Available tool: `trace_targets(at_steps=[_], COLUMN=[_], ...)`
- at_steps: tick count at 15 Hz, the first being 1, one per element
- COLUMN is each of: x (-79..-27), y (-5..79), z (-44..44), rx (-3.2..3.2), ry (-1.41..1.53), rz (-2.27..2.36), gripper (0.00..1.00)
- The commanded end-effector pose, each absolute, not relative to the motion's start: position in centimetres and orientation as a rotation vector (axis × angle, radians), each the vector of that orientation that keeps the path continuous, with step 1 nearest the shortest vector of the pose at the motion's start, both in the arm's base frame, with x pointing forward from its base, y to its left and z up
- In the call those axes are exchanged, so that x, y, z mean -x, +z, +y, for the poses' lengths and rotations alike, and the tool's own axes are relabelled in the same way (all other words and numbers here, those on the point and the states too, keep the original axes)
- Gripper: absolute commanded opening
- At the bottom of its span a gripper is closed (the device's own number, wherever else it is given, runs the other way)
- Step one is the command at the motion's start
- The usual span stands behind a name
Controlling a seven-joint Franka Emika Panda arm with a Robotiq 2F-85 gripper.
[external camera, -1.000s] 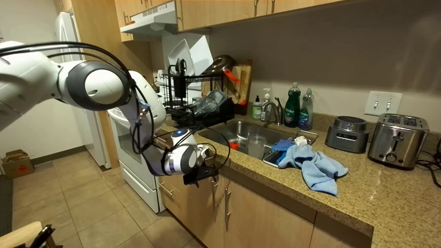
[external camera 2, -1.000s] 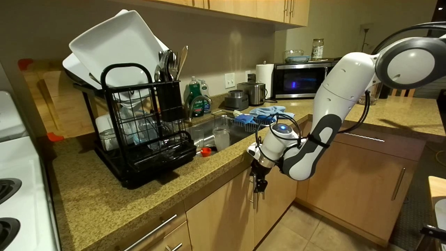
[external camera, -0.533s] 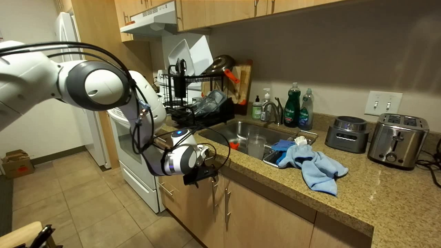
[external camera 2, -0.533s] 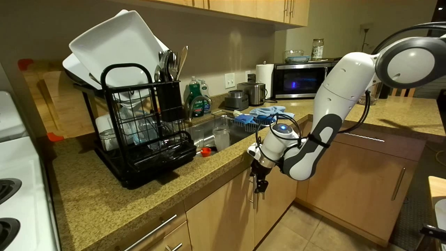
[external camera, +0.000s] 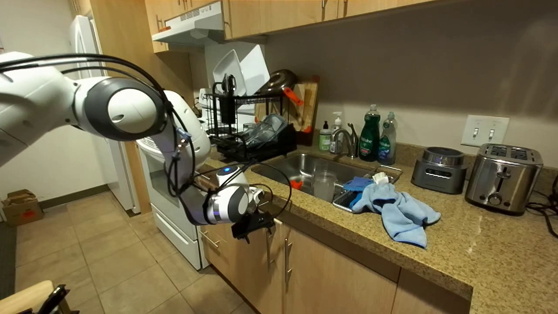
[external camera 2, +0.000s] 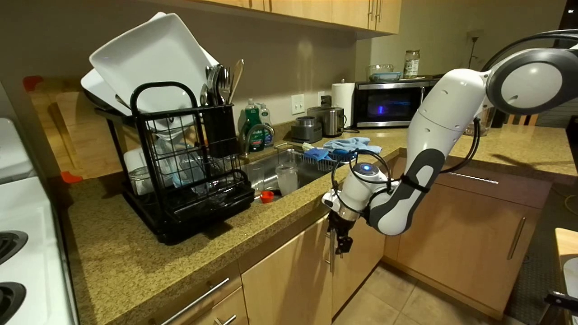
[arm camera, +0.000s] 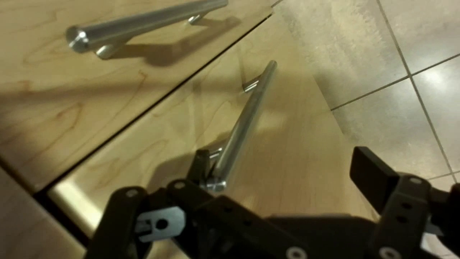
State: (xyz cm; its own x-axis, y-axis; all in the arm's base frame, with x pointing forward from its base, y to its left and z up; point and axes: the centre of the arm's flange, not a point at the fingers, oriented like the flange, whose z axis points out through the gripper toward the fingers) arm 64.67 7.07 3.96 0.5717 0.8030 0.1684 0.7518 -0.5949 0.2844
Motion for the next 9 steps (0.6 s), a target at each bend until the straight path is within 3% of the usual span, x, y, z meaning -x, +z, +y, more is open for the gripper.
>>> trace_targets(at_steps=[1,9], x=[-63.26,-62.99], y=[1.78,2.07], z=[6.85,7.35], rx=[-2.628,-2.664], ry=[0.286,0.295], rz=[1.41,1.428], gripper=[1.0,1.0])
